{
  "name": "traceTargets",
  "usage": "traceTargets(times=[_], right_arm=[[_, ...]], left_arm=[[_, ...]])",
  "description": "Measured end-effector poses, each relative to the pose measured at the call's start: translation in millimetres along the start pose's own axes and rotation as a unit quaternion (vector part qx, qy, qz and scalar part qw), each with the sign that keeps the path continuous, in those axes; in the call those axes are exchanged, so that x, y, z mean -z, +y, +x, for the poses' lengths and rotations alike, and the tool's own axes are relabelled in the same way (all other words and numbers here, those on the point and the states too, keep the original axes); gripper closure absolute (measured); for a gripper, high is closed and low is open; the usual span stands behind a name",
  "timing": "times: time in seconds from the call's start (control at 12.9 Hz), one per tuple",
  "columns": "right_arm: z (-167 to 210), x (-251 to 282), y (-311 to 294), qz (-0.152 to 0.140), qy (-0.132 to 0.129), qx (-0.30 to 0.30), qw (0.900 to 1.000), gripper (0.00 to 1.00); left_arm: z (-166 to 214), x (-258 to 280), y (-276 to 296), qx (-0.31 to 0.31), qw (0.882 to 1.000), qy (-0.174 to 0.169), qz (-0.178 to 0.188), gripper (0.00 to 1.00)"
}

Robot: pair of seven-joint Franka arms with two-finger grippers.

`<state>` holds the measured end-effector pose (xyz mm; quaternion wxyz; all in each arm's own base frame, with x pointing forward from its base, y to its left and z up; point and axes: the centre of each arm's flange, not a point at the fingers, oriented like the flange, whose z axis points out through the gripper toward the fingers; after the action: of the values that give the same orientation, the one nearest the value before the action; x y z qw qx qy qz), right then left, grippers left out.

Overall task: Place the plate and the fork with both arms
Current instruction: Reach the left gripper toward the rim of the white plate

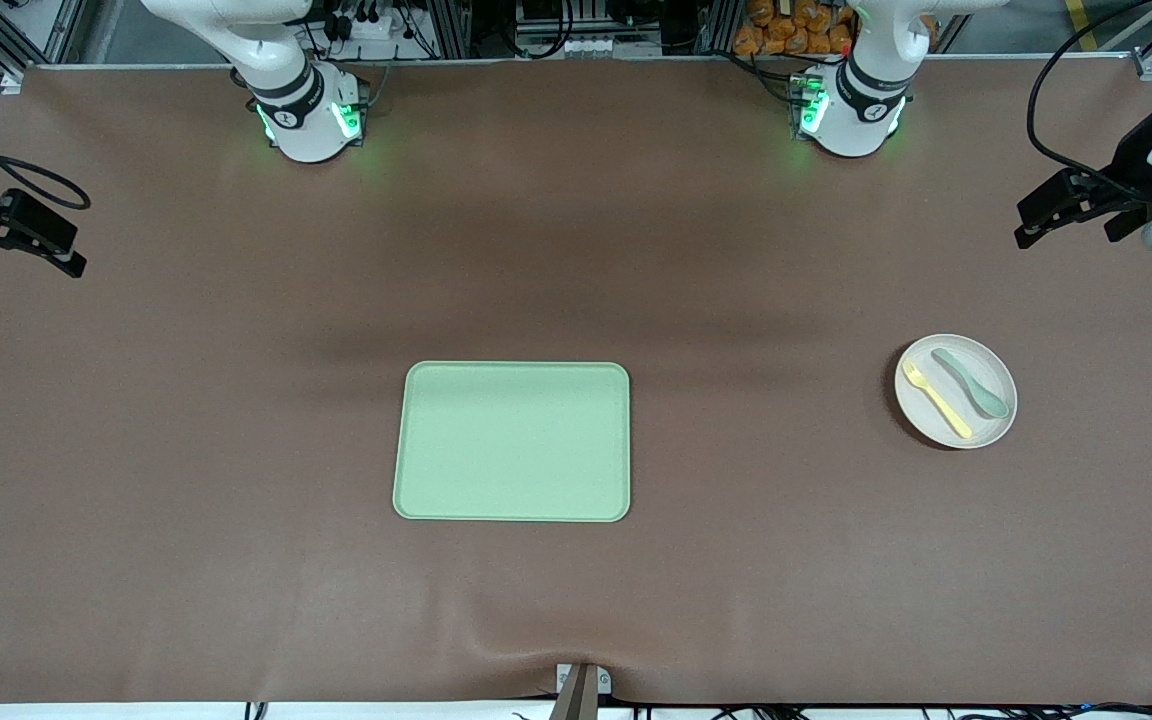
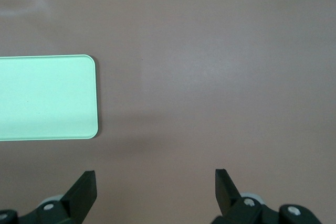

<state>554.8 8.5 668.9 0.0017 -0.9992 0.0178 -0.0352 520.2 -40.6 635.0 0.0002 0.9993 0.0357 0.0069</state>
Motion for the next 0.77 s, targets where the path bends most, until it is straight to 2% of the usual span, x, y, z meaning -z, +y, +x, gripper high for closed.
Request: traceTargets(times=[0.46,0.62,0.77], right_arm=[[0.0,0.0,0.0,0.0,0.0,0.0,1.0,0.0],[0.0,0.0,0.0,0.0,0.0,0.0,1.0,0.0],[0.0,0.1,0.2,0.0,0.0,0.0,1.0,0.0]], left_arm=[[1.5,-8.0,-10.0,-0.005,1.0,-0.013,0.001,0.0],[14.3,-34.9,-39.2,-0.015,0.999,-0.036,0.001,0.0],[34.1,-79.6,-77.8,-0.009,0.999,-0.045,-0.002,0.0]])
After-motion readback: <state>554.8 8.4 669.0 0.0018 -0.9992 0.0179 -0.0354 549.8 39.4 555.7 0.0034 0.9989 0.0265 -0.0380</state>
